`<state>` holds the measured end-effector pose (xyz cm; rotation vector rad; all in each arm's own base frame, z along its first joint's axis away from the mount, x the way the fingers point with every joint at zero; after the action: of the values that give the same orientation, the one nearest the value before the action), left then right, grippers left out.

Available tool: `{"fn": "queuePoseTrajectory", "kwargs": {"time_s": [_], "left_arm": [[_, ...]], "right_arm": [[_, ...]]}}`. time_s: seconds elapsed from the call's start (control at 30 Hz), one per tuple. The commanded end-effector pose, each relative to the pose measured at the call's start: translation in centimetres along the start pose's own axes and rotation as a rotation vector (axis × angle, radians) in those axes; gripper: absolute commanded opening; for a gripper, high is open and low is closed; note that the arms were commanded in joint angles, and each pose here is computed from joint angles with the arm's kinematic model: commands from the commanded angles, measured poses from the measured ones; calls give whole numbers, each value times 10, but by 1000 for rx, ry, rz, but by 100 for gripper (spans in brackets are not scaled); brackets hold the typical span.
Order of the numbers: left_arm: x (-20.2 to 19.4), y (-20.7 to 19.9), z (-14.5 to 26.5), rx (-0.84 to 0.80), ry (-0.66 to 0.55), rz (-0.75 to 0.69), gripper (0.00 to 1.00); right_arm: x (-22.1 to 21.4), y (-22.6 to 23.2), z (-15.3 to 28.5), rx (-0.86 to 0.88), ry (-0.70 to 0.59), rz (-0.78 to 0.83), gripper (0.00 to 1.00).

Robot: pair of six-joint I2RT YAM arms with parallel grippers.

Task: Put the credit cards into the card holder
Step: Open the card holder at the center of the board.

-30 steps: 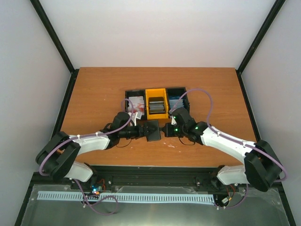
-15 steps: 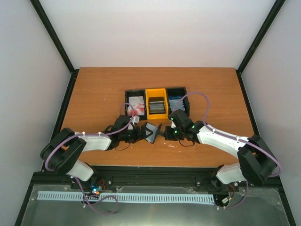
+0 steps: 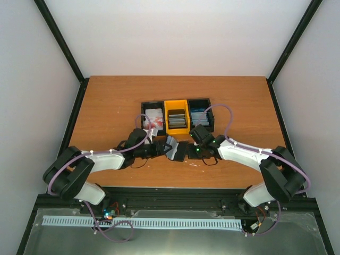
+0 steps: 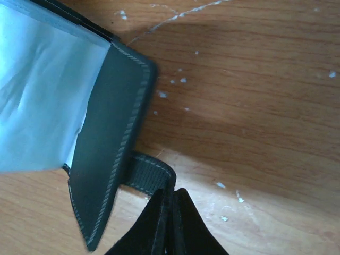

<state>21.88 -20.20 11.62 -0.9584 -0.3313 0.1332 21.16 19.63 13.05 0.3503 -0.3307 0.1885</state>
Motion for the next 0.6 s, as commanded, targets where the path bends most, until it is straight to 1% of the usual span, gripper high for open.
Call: {"fn": "queuePoseTrajectory", "kwargs": {"time_s": [0.0,0.07,0.17,0.27,0.33,0.4,0.43,0.5,0.57], "left_arm": [[13,-27,10,-101,-72,-98,57],[14,-29,10,-106,-70,-104,52],[16,-28,5,-97,-52,-104,40],[17,-19,-12,-44,18,-92,35],[17,-18,-20,-47,63,-92,32],[18,-19,-21,-63,72,-94,23],[18,-20,-21,-64,69,-96,20],[20,-24,-17,-70,52,-108,19],[21,-29,-14,-81,40,-121,21]], "right_arm": [[5,-5,-2,-61,-19,18,3],[6,-6,-4,-60,-19,22,3],[7,-5,-5,-52,-23,28,3],[9,-3,-4,-35,-30,36,3],[9,-3,-4,-34,-31,38,3],[9,-3,-4,-39,-30,39,3],[9,-4,-4,-43,-32,37,3],[8,-5,-4,-53,-32,34,3],[8,-7,-5,-63,-32,30,3]]}}
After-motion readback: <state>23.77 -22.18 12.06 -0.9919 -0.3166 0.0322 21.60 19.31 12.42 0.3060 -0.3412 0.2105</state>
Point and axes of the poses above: each gripper's point midway between its finger pads, its own z axis back along the fingers, its own y axis along the line the jaws close on, x = y × z, the point moved 9 cm from there along z, back along the fingers, and after that the axes turned 6 degrees about z, right-handed, at the moved point
